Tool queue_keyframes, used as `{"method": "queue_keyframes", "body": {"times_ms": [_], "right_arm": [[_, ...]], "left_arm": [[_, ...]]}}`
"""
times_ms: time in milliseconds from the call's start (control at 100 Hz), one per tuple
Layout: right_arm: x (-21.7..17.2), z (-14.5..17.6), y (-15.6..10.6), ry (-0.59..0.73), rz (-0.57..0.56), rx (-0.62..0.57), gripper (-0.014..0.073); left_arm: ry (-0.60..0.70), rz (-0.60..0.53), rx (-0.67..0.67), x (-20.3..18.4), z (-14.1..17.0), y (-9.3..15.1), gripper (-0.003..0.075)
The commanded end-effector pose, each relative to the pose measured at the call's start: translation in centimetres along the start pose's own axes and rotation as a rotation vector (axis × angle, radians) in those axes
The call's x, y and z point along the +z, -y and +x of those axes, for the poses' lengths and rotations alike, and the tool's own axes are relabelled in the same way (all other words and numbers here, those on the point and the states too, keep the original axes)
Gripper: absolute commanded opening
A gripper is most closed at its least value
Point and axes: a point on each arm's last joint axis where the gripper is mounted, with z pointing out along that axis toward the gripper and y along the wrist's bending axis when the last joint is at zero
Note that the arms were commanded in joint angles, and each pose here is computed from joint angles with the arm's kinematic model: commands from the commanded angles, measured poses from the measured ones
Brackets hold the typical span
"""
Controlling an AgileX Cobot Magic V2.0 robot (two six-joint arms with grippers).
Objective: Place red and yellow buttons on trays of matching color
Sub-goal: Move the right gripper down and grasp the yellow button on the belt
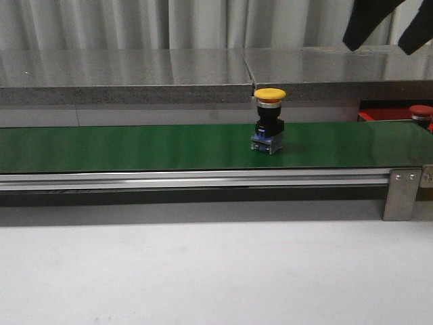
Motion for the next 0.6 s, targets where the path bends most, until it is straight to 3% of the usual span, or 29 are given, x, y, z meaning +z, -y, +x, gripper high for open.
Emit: {"method": "queue_keyframes", "body": {"times_ms": [0, 340, 590], "right_arm": [[-1.8, -1.4, -1.5, 0.039, -0.017, -0.090, 0.0647], [1.4, -2.0, -4.2, -0.065, -0.099, -0.305, 0.0646], [4.6, -2.7, -3.8, -0.025, -0.076, -0.303, 0.0646]], "left_arm": [[0.092, 0.002, -0.010, -0.4, -1.4, 0.1, -0.0019], [0.092, 0.002, -0.010, -0.4, -1.4, 0.1, -0.0019], [0.092, 0.002, -0.010, -0.4, -1.4, 0.1, -0.0019]]}}
